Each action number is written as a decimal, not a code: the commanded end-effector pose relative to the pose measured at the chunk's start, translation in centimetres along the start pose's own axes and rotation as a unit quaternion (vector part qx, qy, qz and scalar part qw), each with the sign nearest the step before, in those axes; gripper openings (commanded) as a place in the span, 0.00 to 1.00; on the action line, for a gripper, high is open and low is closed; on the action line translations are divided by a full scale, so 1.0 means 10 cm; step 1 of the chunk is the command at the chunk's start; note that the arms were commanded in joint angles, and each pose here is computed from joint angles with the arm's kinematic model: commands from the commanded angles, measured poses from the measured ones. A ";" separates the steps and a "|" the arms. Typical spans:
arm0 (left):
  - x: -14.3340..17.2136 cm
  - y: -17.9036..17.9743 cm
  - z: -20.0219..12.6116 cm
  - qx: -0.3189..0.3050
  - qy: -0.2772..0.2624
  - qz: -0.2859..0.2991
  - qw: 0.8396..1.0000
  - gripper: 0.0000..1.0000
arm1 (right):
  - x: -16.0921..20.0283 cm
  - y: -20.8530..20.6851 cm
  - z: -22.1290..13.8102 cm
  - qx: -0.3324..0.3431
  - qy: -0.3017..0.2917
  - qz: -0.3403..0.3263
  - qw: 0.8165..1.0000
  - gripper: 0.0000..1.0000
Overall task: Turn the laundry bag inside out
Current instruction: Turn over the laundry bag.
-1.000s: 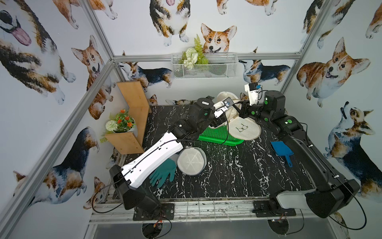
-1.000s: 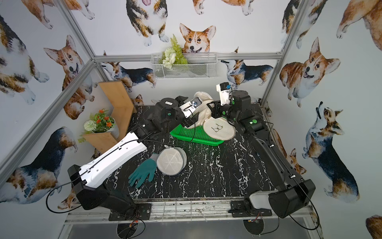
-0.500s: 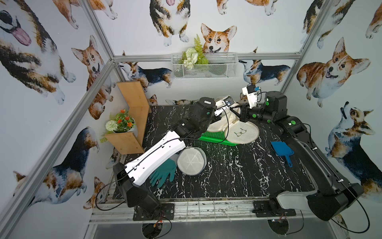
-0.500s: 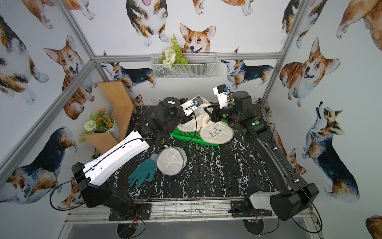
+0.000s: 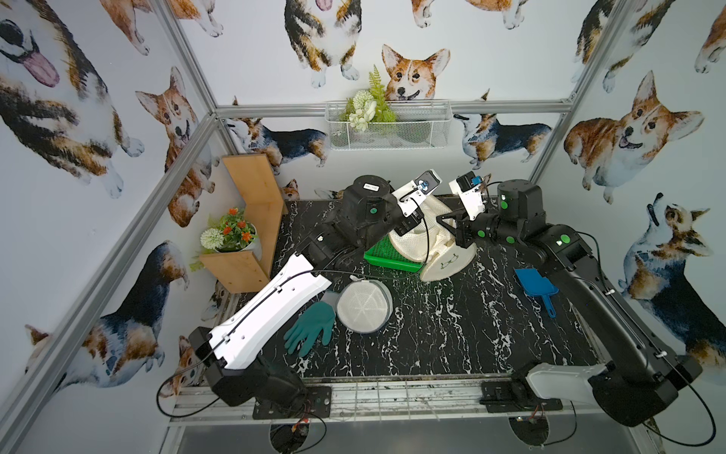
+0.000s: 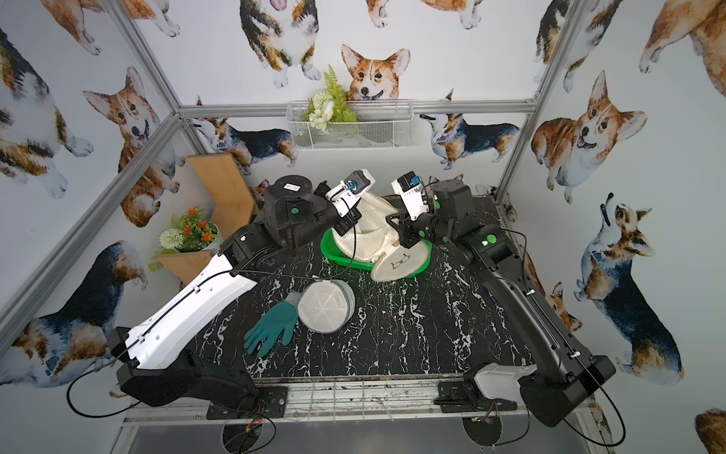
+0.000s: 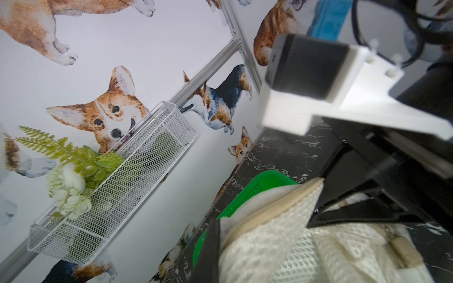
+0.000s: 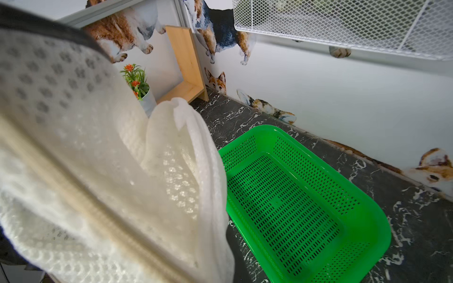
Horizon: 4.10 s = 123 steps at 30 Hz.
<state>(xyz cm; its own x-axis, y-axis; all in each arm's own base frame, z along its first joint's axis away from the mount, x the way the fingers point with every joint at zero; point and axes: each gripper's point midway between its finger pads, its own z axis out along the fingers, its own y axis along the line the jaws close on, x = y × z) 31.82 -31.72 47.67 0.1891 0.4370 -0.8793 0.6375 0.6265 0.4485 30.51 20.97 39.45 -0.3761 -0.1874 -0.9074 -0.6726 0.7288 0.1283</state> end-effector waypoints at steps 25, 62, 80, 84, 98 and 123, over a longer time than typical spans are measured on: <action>0.97 -0.18 0.10 0.115 0.101 -0.333 0.931 0.61 | 0.18 0.80 -0.86 -0.121 -0.168 -0.230 0.951 0.00; 1.45 0.27 -0.27 0.089 -0.077 -0.434 0.893 0.66 | -0.52 0.11 -0.60 -0.064 -0.337 0.043 0.938 0.00; 0.83 0.10 -0.63 -0.117 -0.085 0.201 0.969 0.66 | -0.53 0.07 -0.57 -0.082 -0.263 0.171 0.946 0.00; 0.77 0.07 -0.54 -0.105 -0.082 0.270 0.954 0.66 | -0.49 0.06 -0.52 -0.089 -0.215 0.224 0.947 0.00; 0.49 0.03 -0.44 -0.104 -0.137 0.292 0.941 0.44 | -0.49 0.14 -0.47 -0.116 -0.168 0.289 0.935 0.00; 0.88 -0.92 -0.19 0.035 -0.135 0.211 0.968 0.00 | -1.31 -0.13 -0.86 -0.171 -0.335 0.359 0.855 0.00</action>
<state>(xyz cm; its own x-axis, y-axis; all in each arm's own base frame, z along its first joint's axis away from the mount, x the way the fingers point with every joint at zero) 27.36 -30.81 36.33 0.6233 0.5133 -0.5899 0.4531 0.3778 0.8074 30.99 18.11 50.46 -0.5202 0.6486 -0.5556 -0.5126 0.2833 0.8106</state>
